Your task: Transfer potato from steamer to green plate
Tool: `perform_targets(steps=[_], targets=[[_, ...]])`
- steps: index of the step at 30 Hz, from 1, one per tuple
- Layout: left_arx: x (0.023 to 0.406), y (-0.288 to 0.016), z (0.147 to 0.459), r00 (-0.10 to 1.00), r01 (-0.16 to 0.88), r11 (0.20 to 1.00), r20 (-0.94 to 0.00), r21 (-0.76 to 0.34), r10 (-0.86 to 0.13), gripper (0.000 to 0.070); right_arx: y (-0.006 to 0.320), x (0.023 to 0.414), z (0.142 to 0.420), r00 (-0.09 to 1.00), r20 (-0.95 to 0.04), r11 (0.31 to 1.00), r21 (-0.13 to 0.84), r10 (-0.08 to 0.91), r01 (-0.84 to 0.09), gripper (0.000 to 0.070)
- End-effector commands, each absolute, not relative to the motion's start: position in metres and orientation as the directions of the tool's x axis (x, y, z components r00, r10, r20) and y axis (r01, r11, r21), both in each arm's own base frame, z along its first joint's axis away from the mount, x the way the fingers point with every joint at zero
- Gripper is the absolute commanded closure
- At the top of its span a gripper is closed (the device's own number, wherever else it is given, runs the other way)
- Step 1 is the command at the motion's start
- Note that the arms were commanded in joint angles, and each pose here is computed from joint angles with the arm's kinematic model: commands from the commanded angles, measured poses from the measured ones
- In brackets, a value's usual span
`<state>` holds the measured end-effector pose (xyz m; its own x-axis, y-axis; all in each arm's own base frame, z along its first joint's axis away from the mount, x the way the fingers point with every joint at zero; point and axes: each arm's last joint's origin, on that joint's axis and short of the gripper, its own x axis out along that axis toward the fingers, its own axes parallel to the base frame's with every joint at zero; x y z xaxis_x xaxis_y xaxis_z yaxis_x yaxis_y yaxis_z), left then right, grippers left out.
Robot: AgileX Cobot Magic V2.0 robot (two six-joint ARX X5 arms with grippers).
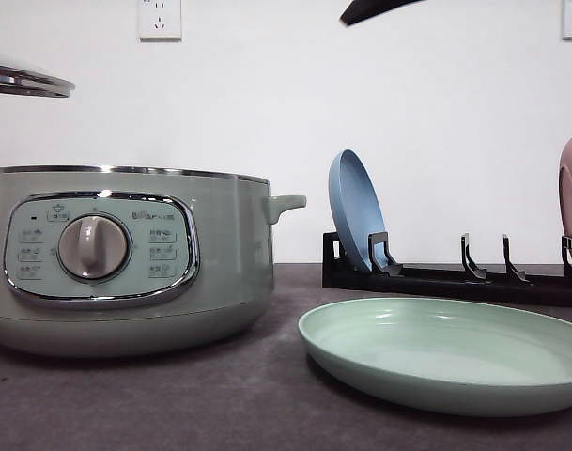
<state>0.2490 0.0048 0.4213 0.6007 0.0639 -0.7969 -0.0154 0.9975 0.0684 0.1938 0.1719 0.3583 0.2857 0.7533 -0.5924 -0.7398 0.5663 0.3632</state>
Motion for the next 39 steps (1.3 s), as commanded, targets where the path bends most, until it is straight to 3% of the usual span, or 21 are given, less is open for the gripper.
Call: perform_targets(steps=[1,8,15,21,29,39], targets=[[0.247,0.006,0.433,0.654,-0.024,0.997,-0.753,0.073,0.071,0.0699,0.183,0.202,0.367,0.288,-0.572,0.554,0.367,0.768,-0.747,0.0243],[0.247,0.006,0.433,0.655,-0.026,0.997,-0.752,0.073,0.072,0.0699,0.232,0.243,0.376,0.249,-0.601,0.540,0.369,0.759,-0.756,0.0210],[0.247,0.008,0.433,0.655,-0.035,0.997,-0.752,0.072,0.078,0.0699,0.282,0.280,0.367,0.256,-0.638,0.562,0.338,0.726,-0.755,0.0208],[0.247,0.009,0.433,0.654,-0.038,0.997,-0.752,0.072,0.079,0.0699,0.314,0.299,0.347,0.296,-0.674,0.610,0.288,0.676,-0.738,0.0129],[0.247,0.009,0.433,0.654,-0.038,0.997,-0.752,0.072,0.079,0.0699,0.346,0.305,0.307,0.338,-0.737,0.669,0.203,0.585,-0.715,0.0128],[0.247,0.009,0.433,0.652,-0.038,0.997,-0.754,0.072,0.079,0.0699,0.368,0.308,0.271,0.349,-0.772,0.705,0.174,0.531,-0.688,0.0128]])
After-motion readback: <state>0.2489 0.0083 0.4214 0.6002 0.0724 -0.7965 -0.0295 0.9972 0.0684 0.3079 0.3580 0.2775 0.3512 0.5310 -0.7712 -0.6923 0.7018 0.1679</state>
